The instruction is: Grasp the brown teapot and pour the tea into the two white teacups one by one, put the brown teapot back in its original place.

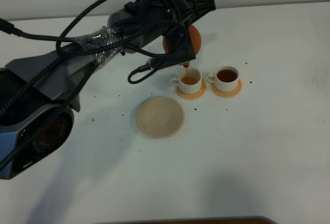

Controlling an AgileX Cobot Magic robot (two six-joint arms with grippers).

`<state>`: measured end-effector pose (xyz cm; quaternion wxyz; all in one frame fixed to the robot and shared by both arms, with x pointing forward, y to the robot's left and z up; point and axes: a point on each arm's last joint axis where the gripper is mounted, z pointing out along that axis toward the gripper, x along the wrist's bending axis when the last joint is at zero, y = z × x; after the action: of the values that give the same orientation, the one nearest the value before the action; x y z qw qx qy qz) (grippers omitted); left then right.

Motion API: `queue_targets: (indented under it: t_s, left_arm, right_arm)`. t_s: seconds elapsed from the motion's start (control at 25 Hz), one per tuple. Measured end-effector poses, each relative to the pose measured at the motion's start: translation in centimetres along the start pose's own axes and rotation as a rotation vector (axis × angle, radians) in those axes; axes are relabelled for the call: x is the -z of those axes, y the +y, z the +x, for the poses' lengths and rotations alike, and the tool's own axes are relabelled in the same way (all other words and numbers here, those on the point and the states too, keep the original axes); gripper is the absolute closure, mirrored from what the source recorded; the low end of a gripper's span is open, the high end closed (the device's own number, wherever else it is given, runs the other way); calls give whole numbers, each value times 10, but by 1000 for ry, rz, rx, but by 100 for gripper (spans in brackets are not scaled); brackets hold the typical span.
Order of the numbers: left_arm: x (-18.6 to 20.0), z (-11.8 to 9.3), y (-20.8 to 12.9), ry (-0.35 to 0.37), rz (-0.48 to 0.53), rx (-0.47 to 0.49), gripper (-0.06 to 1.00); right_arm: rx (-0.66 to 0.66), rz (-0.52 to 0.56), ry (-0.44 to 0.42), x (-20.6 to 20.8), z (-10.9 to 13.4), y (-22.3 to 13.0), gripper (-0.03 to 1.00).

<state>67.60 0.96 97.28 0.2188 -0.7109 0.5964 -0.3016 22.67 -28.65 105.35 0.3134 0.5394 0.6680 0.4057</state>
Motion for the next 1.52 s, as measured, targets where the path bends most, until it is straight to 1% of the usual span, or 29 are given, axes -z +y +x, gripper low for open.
queue_targets:
  t_s: [0.36, 0.68, 0.84, 1.24, 1.52]
  left_arm:
    - [2, 6, 2, 28, 9, -47, 80]
    - [2, 7, 3, 33, 12, -75, 80]
    - [4, 11, 4, 32, 33, -111, 80]
    - [5, 12, 4, 33, 40, -120, 80]
    - [7, 17, 6, 44, 52, -140, 80]
  right_arm:
    - [0, 0, 0, 0, 0, 0, 73]
    - [0, 0, 0, 0, 0, 0, 73]
    - [0, 0, 0, 0, 0, 0, 73]
    - [0, 0, 1, 0, 0, 0, 73]
    - [0, 0, 1, 0, 0, 0, 73]
